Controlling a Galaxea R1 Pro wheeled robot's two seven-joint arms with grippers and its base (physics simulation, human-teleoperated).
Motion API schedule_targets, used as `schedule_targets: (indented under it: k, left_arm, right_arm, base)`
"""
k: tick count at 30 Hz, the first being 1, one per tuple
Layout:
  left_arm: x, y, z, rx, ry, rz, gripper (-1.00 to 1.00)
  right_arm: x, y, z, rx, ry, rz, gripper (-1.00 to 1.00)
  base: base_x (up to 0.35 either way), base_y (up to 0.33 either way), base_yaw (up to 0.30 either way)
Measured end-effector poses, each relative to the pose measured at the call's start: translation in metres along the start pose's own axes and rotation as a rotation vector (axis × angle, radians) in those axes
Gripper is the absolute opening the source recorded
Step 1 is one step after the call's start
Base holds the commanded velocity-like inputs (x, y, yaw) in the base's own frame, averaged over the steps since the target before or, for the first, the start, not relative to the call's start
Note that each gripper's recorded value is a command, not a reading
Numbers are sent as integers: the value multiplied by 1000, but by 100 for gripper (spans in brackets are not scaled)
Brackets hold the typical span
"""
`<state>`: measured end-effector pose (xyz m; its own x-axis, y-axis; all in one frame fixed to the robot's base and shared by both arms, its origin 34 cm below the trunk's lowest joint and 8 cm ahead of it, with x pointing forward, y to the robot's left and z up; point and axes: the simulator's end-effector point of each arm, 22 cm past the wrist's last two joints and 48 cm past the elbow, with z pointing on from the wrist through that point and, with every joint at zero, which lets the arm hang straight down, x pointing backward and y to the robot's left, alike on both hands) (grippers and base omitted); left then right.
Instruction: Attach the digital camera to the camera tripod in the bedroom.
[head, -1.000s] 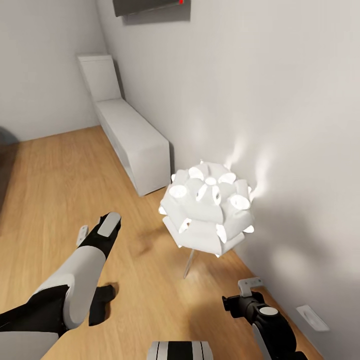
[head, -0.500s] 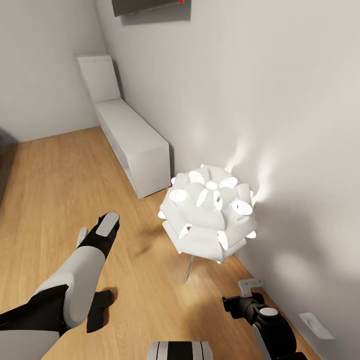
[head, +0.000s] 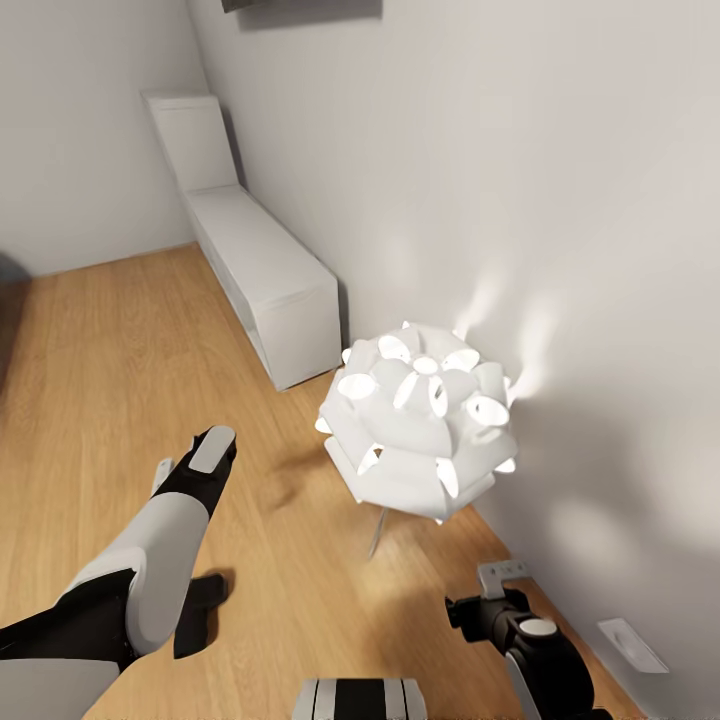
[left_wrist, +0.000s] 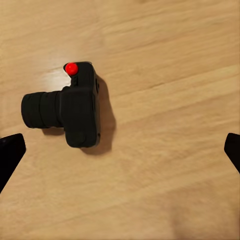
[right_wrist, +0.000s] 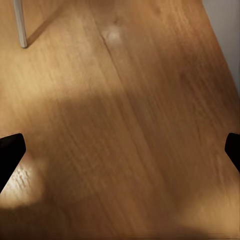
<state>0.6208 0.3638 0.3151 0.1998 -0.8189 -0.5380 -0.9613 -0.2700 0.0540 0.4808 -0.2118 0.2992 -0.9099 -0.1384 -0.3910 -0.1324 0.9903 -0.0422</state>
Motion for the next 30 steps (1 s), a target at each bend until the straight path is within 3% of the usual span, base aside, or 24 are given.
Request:
schedule_targets:
  k: [30]
  left_arm:
    - [32, 8, 50, -74, -36, 50, 100]
  right_arm:
    - [57, 11, 32, -24, 141, 5, 100]
  base:
    - [0, 0, 0]
